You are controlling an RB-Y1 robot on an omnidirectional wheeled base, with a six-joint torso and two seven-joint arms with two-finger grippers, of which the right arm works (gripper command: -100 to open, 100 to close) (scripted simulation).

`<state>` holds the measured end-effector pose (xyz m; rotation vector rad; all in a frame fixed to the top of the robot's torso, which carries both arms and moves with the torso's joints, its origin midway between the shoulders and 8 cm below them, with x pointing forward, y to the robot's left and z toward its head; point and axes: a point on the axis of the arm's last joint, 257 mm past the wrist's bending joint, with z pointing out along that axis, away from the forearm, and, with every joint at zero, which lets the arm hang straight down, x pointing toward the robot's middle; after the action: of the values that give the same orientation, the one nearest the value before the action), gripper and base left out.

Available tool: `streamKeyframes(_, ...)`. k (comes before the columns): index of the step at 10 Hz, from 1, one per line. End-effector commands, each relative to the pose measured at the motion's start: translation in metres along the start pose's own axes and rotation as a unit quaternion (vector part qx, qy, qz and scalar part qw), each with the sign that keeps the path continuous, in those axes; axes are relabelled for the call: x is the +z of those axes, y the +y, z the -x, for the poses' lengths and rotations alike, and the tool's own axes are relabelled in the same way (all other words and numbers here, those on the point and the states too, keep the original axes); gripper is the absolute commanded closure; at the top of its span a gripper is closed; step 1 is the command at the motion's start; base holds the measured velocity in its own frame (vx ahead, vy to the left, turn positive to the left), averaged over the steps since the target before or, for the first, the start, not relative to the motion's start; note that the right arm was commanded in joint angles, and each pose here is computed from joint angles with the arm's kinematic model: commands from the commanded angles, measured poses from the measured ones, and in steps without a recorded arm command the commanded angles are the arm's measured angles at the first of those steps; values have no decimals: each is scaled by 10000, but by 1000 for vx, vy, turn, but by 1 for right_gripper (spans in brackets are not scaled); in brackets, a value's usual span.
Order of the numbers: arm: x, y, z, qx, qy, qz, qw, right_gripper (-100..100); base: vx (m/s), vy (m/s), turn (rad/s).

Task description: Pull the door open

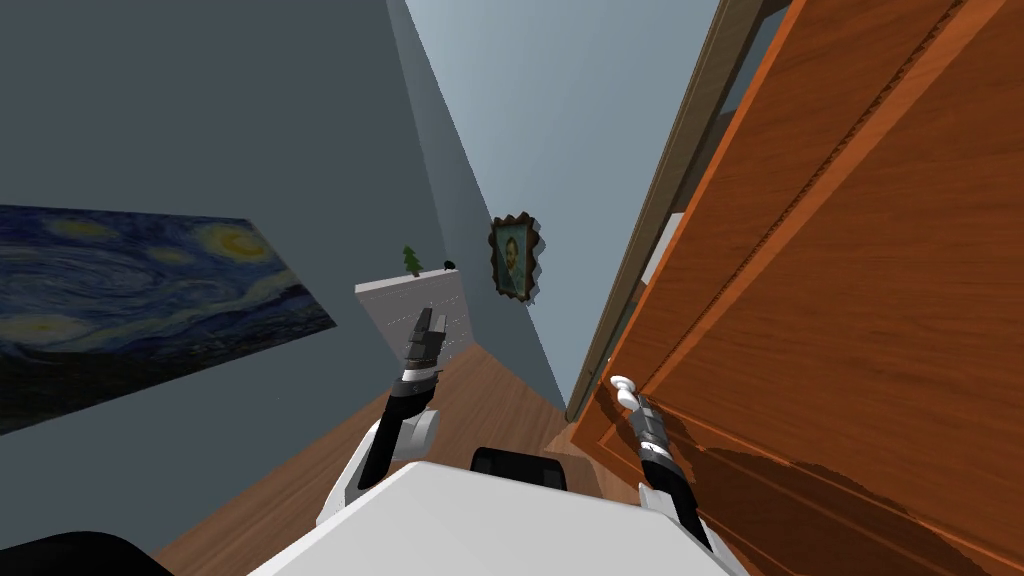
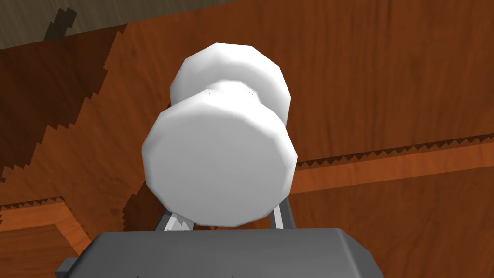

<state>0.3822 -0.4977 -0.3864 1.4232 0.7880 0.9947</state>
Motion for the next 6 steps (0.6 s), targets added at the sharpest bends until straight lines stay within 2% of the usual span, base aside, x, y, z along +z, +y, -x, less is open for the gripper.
streamKeyframes(1,41,56,-12,351,-42,92,9993,100,-87,-16,176)
streamKeyframes(4,39,60,28,702,-106,103,9974,100,-64,-12,78)
streamKeyframes(5,37,64,67,937,-171,116,9954,100,-51,-12,115)
streamKeyframes(6,37,64,67,959,-170,117,9952,100,-46,-8,73)
